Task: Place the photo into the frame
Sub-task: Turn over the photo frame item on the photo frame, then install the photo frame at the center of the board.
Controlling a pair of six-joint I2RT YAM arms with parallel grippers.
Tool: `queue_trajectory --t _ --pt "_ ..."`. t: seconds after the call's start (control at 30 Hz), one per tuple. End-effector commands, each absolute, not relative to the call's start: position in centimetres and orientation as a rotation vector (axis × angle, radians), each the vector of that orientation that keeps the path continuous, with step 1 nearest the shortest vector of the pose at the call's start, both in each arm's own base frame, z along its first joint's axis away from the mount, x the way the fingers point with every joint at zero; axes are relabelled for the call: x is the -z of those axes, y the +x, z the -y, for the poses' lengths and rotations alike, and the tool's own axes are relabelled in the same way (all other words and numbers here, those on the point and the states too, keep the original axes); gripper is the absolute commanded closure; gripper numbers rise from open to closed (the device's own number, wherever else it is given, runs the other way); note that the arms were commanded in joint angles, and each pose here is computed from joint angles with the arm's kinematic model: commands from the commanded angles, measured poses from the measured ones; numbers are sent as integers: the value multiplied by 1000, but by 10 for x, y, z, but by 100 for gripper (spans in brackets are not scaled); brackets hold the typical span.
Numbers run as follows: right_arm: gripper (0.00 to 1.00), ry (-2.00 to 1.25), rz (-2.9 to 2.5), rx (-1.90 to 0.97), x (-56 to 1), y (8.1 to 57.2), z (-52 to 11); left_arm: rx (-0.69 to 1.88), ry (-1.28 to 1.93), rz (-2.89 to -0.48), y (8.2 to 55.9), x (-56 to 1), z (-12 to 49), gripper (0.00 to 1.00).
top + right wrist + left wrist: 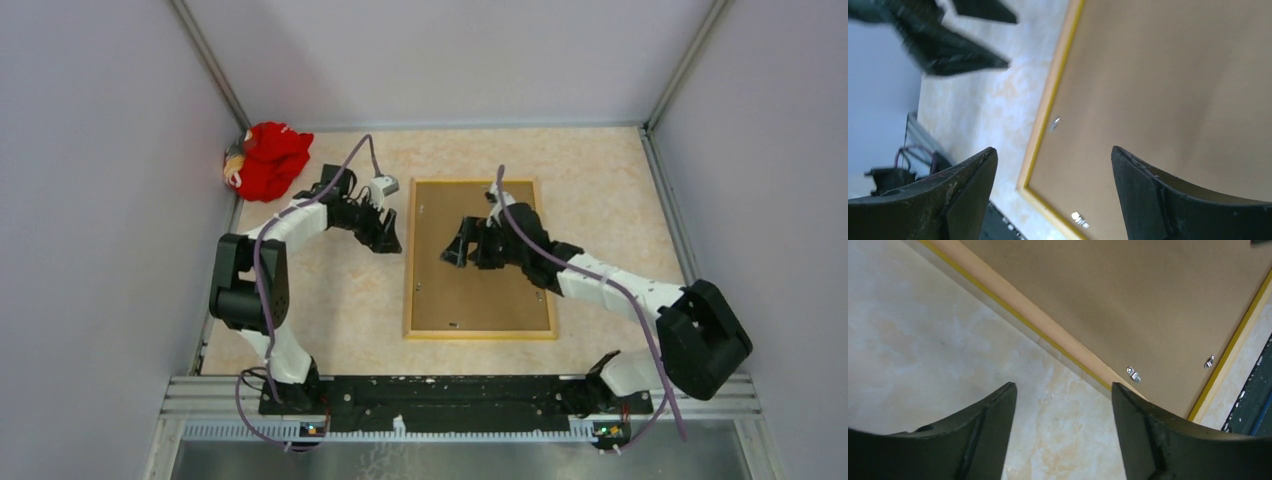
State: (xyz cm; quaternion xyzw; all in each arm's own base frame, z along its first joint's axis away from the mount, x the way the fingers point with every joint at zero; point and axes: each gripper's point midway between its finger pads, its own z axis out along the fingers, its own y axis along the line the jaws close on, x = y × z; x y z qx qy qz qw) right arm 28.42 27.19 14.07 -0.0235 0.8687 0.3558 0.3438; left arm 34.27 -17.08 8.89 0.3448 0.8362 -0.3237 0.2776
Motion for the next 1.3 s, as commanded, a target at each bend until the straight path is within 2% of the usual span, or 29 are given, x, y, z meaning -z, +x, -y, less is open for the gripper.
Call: queue_trajectory --t 0.0,0.2,0.5,0.83,1.27 --pt "21 -124 -2156 -1053 -153 272 -320 999 846 -2276 349 -81 187 30" --pt "31 -197 -2228 -1147 -114 255 -359 1145 794 -2358 340 -63 200 35" --pt "38 -233 -2301 -1234 -80 243 -384 1158 778 -2422 335 -47 206 46" --pt "42 -228 -2344 -1252 -64 231 -389 1116 794 -2471 330 -33 209 58" --pt "46 -212 -2380 -1257 -52 233 -394 1080 806 -2492 331 -30 208 63"
